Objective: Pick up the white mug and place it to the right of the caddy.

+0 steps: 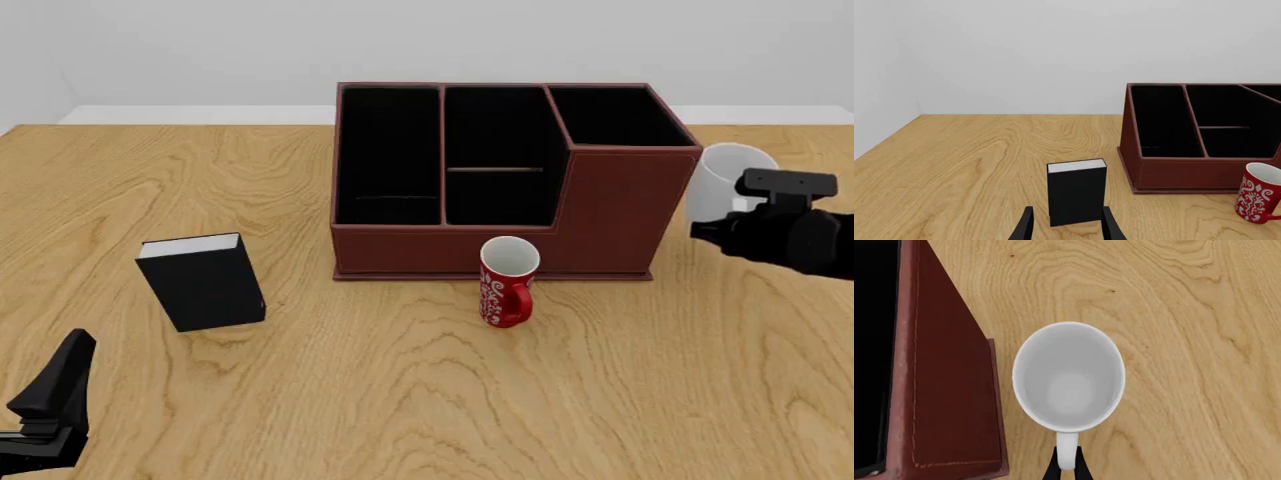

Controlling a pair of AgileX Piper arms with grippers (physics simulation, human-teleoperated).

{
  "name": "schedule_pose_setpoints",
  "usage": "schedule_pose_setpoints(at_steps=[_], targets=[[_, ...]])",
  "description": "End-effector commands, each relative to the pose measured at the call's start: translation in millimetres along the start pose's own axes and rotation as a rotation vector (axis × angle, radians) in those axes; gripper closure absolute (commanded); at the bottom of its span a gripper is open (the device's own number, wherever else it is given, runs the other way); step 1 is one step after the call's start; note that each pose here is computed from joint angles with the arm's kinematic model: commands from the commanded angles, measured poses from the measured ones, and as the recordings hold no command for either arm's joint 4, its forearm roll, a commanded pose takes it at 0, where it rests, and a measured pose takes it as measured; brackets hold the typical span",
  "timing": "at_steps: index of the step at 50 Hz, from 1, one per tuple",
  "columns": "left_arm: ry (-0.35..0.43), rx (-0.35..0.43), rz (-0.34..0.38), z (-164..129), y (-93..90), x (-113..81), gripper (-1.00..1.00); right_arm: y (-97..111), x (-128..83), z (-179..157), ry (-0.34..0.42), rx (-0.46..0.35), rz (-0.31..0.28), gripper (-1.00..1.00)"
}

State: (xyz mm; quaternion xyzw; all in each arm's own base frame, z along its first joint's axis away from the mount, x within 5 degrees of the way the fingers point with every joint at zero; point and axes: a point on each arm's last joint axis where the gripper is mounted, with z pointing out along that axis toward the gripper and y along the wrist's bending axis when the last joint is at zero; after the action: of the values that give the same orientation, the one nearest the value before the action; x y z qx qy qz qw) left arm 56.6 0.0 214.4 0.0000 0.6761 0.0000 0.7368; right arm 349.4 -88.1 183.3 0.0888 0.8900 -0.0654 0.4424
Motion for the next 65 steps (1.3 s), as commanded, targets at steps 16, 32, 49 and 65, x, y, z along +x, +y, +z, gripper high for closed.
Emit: schedule_pose_setpoints(at_steps=[16,32,49,65], targets=[[0.000,0.000,0.000,0,0.0,0.0,-1.00,2,8,4,0.006,-0.003,0.024,1.00],[0.000,0.000,0.000,0,0.0,0.0,-1.00,10,6,0,-0.002,-0.020,0.015,1.00],[0.000,0.000,0.000,0,0.0,0.0,-1.00,13,15,3,0.004,-0.026,0.022,1.00],[0.000,0.000,0.000,0,0.0,0.0,-1.00,13,21,8,0.015,-0.026,0.025,1.00]])
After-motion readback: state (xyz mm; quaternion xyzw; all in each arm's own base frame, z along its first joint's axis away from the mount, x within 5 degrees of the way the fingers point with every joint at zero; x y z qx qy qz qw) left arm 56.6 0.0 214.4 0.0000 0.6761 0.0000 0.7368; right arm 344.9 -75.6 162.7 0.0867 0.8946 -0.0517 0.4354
